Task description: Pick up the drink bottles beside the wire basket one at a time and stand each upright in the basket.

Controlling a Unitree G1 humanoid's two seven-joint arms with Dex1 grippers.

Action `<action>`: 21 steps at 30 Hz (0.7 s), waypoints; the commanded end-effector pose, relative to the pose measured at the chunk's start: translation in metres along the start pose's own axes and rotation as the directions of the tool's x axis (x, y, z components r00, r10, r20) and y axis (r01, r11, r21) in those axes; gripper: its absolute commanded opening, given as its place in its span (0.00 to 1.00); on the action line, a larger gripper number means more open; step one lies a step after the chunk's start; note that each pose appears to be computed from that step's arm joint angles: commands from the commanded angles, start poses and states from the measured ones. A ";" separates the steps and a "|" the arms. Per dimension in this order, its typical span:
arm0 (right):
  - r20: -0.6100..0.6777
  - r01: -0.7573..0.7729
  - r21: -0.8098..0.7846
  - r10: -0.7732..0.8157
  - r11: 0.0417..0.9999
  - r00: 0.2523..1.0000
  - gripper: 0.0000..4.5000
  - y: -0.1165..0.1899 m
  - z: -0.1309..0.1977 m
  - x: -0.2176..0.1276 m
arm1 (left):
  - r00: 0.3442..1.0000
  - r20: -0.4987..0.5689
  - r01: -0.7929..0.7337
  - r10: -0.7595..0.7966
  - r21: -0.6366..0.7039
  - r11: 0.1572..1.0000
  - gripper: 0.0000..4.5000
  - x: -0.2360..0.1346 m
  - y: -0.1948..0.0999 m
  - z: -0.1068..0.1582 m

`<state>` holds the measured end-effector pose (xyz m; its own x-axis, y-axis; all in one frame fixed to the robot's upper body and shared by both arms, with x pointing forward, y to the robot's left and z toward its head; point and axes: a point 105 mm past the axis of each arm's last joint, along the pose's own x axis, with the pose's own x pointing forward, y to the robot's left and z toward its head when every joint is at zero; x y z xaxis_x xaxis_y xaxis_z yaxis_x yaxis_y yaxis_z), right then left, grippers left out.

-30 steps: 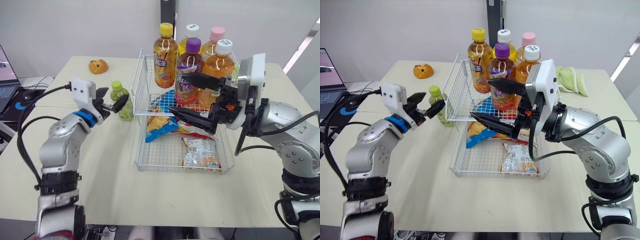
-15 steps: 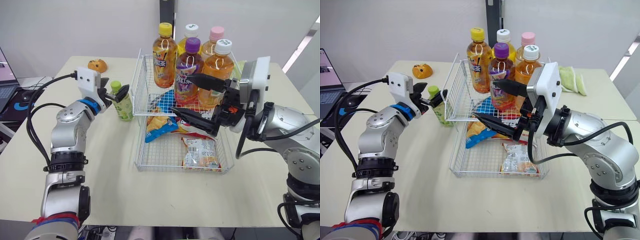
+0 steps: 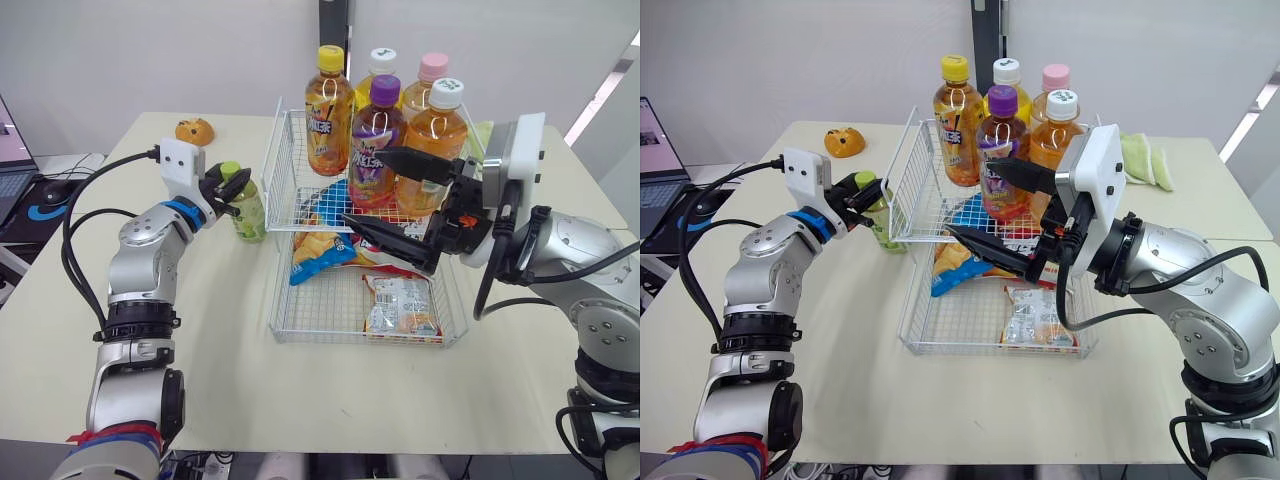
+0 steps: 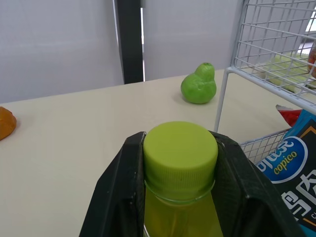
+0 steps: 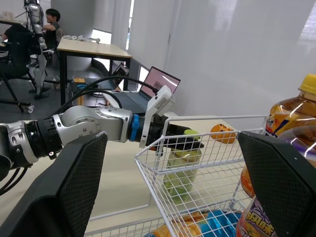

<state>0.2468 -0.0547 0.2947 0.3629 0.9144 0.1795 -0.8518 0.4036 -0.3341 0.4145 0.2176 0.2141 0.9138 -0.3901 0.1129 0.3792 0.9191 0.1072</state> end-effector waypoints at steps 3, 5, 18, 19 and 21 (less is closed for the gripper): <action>0.030 0.016 -0.044 -0.015 0.999 0.999 1.00 0.000 0.010 -0.005 | 1.000 0.028 -0.011 0.010 0.021 1.000 0.30 -0.006 0.014 0.013; 0.028 0.012 -0.044 -0.011 0.999 1.000 1.00 0.000 0.010 -0.005 | 0.997 0.066 0.051 -0.050 -0.010 0.999 0.30 -0.011 0.014 0.026; 0.056 -0.019 -0.027 0.021 0.999 0.998 1.00 0.003 0.012 -0.003 | 0.889 0.022 0.452 -0.458 0.115 0.884 0.30 -0.058 0.024 0.146; 0.058 -0.020 -0.027 0.021 0.999 0.998 1.00 0.003 0.012 -0.003 | 0.878 0.020 0.473 -0.479 0.122 0.872 0.30 -0.060 0.022 0.155; 0.060 -0.015 -0.029 0.017 0.999 0.998 1.00 0.003 0.012 -0.004 | 0.845 0.024 0.527 -0.534 0.135 0.839 0.30 -0.063 0.015 0.178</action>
<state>0.2449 -0.0545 0.2922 0.3419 0.9224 0.1796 -0.8646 0.3837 -0.3244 0.3516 0.2517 0.3570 0.6208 -0.7833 0.0318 0.7596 0.6111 0.2226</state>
